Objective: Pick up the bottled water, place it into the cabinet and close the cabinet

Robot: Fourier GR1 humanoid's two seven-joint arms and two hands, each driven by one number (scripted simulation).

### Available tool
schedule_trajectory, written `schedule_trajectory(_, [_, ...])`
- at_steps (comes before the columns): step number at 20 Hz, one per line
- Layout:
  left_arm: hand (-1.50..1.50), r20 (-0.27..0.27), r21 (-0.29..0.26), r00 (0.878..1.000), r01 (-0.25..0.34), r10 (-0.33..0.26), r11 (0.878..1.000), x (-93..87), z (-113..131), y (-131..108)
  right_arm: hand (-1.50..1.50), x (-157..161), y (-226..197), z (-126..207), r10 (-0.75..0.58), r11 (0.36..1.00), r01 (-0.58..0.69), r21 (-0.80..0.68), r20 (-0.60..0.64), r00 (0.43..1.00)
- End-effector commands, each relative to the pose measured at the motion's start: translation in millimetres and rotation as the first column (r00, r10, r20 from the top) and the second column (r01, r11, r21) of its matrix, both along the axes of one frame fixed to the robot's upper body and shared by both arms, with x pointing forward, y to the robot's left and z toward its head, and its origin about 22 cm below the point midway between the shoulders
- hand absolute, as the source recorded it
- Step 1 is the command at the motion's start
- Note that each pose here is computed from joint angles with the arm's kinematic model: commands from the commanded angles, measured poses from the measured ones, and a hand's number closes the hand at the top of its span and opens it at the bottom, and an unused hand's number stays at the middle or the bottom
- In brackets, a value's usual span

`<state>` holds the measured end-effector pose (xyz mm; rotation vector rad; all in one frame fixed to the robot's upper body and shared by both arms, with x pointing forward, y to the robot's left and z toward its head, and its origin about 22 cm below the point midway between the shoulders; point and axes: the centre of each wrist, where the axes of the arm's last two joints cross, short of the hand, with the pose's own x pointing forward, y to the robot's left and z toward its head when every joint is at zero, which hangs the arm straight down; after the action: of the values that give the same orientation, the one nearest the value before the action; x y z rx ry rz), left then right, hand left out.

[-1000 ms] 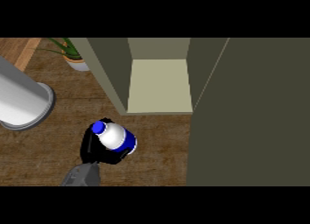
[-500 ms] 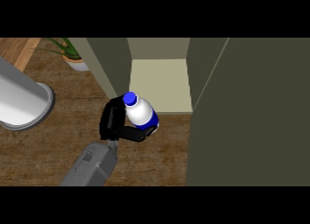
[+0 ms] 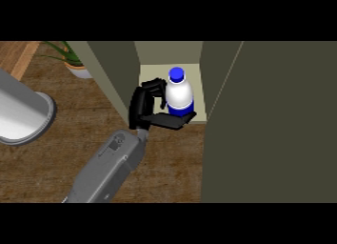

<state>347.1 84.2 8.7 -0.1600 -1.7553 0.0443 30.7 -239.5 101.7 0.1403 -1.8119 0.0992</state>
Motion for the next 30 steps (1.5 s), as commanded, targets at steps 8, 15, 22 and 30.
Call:
schedule_trajectory(8, [1.50, -0.070, 0.093, 0.992, -0.102, 0.109, 0.990, 47.0, 19.3, -12.3, -1.50, 6.0, -14.7, 6.8, -0.008, 1.000, 0.008, 0.026, 0.035, 0.999])
schedule_trajectory(15, [1.50, -0.042, 0.320, 0.968, -0.222, 0.247, 0.921, 73.4, 23.9, 9.7, -1.50, 0.1, -14.4, 14.2, 0.044, 0.998, -0.045, 0.032, 0.052, 0.998])
schedule_trajectory(22, [1.50, -0.082, 0.269, 0.936, -0.310, 0.342, 0.912, 83.9, 30.0, 19.9, -1.50, 9.9, -15.0, 2.9, 0.028, 0.999, -0.030, 0.026, 0.060, 0.998])
schedule_trajectory(30, [-1.50, 0.050, 0.426, 0.918, -0.376, 0.393, 0.823, 85.6, 23.3, 28.8, -1.50, 9.3, -17.4, 11.8, 0.051, 0.998, -0.053, 0.015, 0.093, 0.994])
